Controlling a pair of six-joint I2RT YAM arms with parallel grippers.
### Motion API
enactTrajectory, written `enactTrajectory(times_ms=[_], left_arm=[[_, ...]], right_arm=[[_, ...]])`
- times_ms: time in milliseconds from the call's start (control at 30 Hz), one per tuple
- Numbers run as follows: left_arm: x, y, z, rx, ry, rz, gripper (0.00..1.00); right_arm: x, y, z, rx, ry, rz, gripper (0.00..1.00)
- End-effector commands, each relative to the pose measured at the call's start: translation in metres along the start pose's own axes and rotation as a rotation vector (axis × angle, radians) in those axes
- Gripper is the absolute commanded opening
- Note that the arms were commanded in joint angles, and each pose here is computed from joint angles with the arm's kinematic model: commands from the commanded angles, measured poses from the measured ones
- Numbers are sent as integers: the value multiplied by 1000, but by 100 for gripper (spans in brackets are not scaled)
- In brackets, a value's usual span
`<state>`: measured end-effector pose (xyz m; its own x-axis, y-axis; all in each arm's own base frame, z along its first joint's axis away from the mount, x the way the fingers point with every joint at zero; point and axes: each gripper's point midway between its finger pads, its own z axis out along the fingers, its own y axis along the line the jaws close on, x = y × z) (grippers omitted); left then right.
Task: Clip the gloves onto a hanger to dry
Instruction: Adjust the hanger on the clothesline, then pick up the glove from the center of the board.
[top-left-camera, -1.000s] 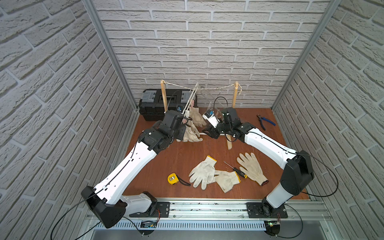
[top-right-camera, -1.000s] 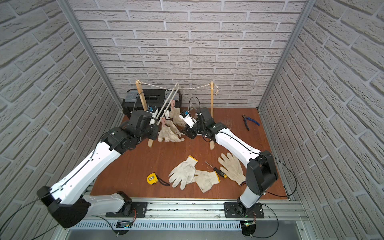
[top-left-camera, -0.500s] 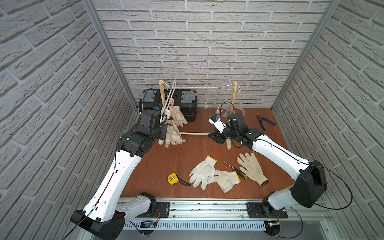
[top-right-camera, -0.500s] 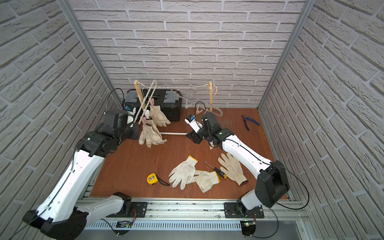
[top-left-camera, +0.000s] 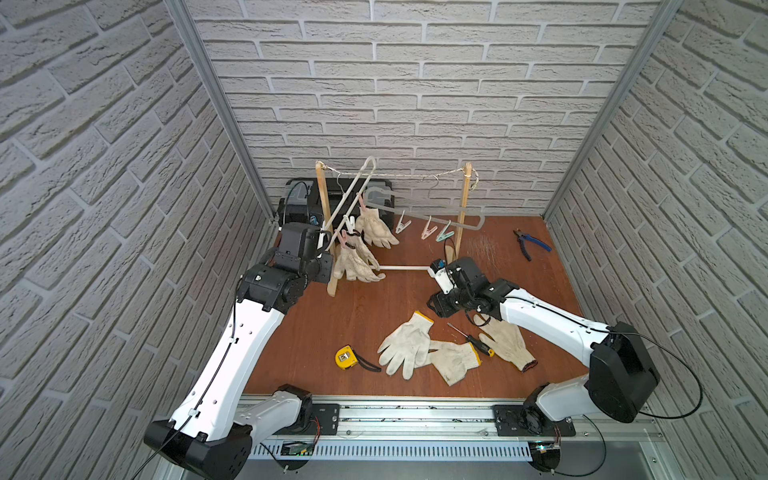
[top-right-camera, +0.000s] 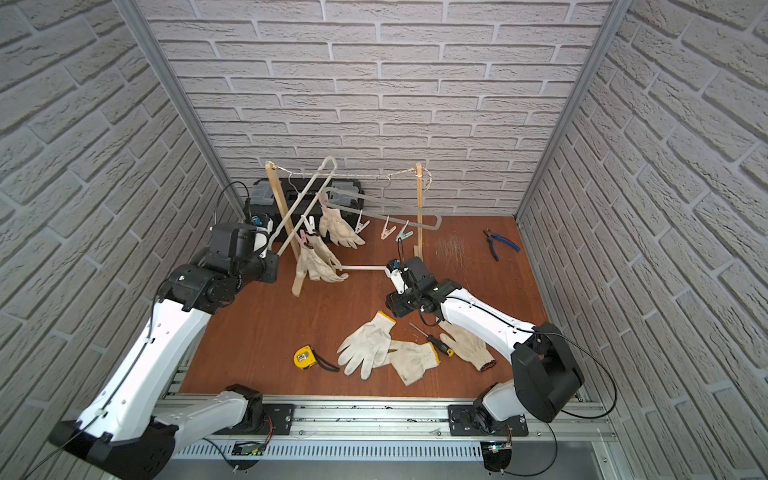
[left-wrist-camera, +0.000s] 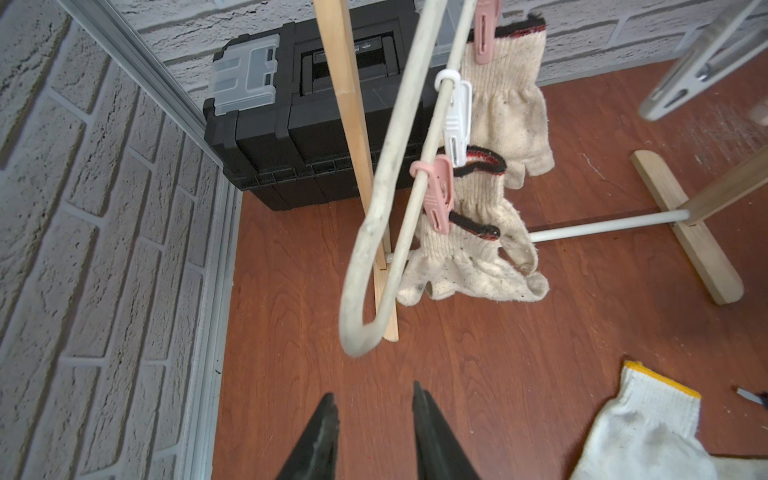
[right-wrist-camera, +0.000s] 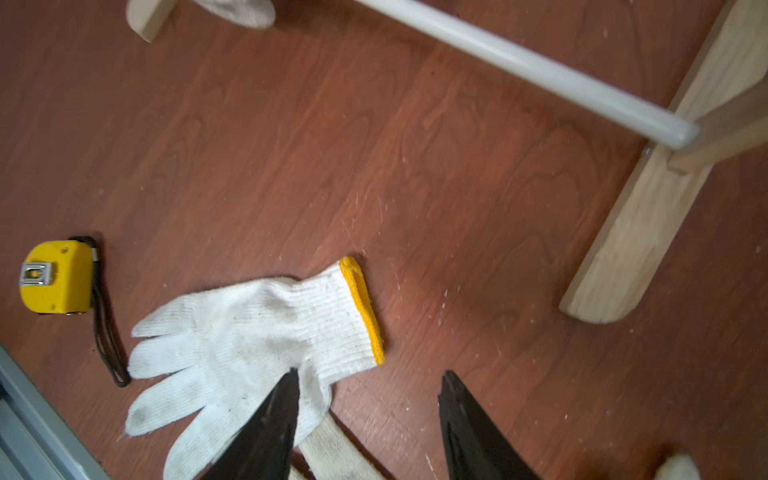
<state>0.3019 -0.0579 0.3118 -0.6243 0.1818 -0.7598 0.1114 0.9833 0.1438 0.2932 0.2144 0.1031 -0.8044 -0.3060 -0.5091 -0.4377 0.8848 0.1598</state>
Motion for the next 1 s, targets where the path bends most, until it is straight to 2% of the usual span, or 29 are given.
enactTrajectory(times_ms=[0, 67, 133, 200, 433, 567, 833, 967], left_arm=[[-7, 3, -8, 2, -57, -19, 46], [-4, 2, -11, 13, -63, -24, 65], [0, -3, -14, 44, -63, -28, 78], [7, -11, -18, 95, -63, -35, 98], [17, -38, -41, 268, -118, -96, 98], [17, -66, -48, 393, -145, -128, 98], [28, -131, -29, 489, -100, -36, 98], [36, -162, -6, 527, -54, -23, 98]], right_arm=[[5, -5, -1, 73, -47, 154, 60], [19, -6, 10, 100, -22, 203, 60], [33, -7, 21, 134, 14, 257, 61], [43, -3, 30, 139, 28, 300, 61], [40, 13, 48, 106, 11, 349, 59], [42, 17, 62, 96, 30, 394, 57], [38, 15, 74, 107, 11, 443, 48], [40, 18, 80, 97, 27, 453, 37]])
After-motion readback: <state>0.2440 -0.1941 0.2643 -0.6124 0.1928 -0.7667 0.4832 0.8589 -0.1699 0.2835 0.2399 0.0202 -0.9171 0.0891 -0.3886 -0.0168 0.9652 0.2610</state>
